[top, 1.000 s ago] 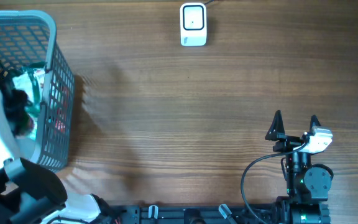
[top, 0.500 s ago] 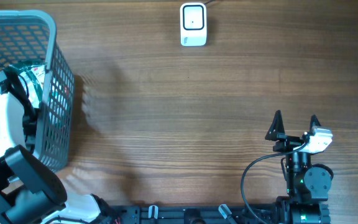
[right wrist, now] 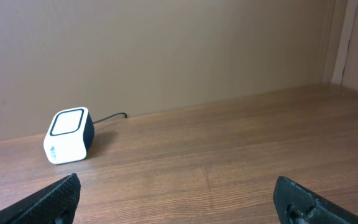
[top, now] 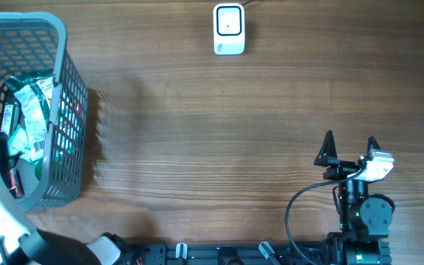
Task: Scan the item barcode
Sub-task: 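Reach the left gripper into the basket and grasp the green-capped jar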
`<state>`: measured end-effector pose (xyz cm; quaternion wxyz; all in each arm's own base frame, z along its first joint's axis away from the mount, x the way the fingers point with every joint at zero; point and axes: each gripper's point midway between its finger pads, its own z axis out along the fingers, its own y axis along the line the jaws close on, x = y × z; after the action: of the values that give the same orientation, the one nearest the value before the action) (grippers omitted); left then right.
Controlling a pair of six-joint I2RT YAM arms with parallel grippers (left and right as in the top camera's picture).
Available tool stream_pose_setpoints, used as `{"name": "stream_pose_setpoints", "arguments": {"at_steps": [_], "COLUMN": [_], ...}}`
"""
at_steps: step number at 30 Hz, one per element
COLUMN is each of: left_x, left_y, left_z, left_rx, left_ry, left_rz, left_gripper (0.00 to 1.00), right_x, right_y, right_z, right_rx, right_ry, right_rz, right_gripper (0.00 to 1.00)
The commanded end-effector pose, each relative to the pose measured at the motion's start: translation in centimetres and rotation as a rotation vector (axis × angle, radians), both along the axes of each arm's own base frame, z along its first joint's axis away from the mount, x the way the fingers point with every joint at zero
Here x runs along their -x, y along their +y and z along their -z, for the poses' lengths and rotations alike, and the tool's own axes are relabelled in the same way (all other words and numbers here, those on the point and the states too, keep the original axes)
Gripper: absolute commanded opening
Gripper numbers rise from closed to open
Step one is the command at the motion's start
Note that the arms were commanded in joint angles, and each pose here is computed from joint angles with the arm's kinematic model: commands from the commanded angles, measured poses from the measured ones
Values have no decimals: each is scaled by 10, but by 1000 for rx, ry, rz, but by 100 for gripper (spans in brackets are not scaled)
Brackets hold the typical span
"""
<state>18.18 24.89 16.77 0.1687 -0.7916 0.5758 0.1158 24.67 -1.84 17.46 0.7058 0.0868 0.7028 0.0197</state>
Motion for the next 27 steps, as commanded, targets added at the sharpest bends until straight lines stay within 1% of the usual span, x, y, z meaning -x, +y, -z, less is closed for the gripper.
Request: {"name": "stream_pose_setpoints", "arguments": {"at_steps": [1,3,7,10,14,16,21,22,24,25,27], "left_x": [-2,-18,-26,-31,-31,-29,-13,-8,2,6,9], "left_y": [-3,-16,-31,-41,-57,-62,-74,-77,-82,-84,-86], "left_z": [13,30,62,76,78,78,86,90,97,100,109], "left_rx": [92,194,311,353,389,403,454,463,480,486,489], "left_ry": [-22,-37,53,101,147,175,230,247,282,294,300], "left_rz": [7,109,163,205,253,298,297,295,291,289,288], "left_gripper": [100,100,100,100,100,98,89,84,67,61,56], "right_x": [0,0,0,0,0,0,0,0,0,0,0], "right_y": [2,2,2,2,2,2,2,2,2,2,2], "right_z": [-1,-1,-1,-1,-1,-1,-1,-1,-1,-1,-1], "right_rx": [17,17,17,17,17,17,17,17,17,18,17], "right_ry": [-6,-6,-6,-6,-6,-6,-6,-6,-5,-5,-6], "right_rz": [-13,-13,-13,-13,-13,-13,-13,-13,-13,-13,-13], "right_gripper": [100,100,100,100,100,100,100,100,100,100,100]}}
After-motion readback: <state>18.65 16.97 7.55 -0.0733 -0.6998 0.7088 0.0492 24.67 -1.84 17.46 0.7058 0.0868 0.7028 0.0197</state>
